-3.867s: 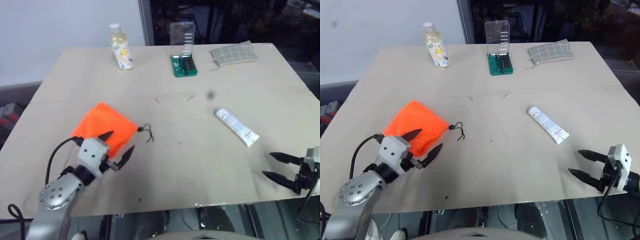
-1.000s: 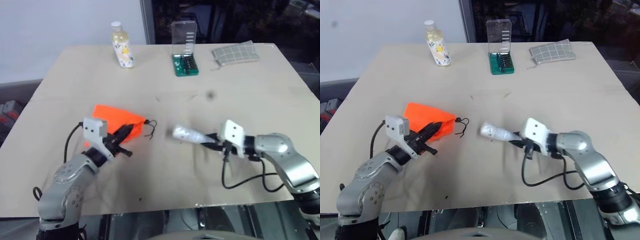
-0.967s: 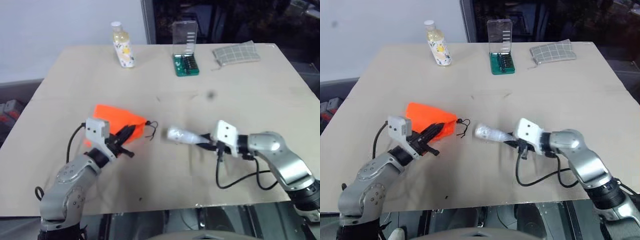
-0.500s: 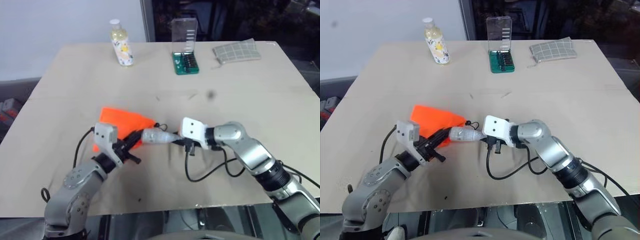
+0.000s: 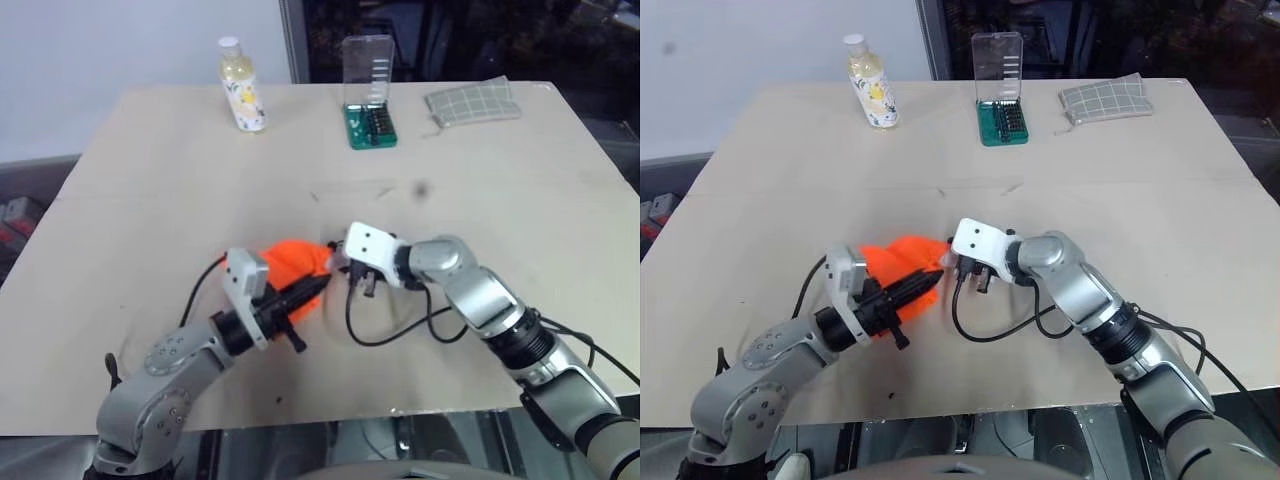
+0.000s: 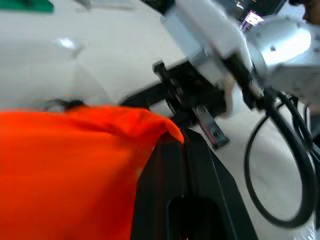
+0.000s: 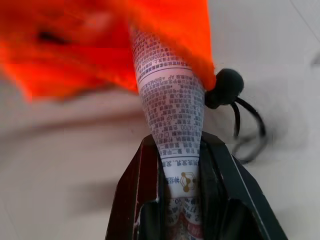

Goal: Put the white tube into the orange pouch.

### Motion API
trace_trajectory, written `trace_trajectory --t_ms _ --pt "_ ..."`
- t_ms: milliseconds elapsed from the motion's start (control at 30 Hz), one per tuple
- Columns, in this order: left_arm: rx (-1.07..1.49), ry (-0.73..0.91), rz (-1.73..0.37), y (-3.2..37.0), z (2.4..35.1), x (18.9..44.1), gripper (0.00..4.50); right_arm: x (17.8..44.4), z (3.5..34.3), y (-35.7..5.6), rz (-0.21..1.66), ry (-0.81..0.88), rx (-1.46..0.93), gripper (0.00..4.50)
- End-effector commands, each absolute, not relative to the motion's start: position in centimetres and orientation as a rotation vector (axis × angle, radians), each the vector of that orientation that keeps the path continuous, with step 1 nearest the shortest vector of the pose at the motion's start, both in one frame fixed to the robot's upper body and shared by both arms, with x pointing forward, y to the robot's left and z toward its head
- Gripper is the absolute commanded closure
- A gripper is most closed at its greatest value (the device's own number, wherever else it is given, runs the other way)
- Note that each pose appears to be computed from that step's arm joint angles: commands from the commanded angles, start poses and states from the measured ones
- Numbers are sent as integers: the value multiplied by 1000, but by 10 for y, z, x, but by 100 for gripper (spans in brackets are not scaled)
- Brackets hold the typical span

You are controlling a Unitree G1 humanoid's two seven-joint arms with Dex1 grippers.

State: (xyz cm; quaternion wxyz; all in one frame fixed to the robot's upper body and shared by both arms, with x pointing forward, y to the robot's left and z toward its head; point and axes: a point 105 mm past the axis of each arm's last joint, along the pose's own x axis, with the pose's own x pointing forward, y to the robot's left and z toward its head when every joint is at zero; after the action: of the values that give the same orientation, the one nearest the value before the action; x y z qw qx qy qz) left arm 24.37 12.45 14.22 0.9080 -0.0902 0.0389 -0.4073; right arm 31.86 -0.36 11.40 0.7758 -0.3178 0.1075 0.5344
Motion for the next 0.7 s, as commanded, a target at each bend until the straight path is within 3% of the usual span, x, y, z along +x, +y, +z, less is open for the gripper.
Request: trace_trajectory --t_ms 33,233,367,700 --pt "-201 14 -799 137 159 250 450 314 133 2 1158 153 -676 406" --pt "-173 45 -887 122 152 247 450 299 156 23 1260 15 -646 406" --pt "-171 21 -940 110 157 255 450 287 157 19 1354 -84 -819 406" --pt "-148 10 -1141 80 162 259 450 312 162 7 1287 -224 -1161 406"
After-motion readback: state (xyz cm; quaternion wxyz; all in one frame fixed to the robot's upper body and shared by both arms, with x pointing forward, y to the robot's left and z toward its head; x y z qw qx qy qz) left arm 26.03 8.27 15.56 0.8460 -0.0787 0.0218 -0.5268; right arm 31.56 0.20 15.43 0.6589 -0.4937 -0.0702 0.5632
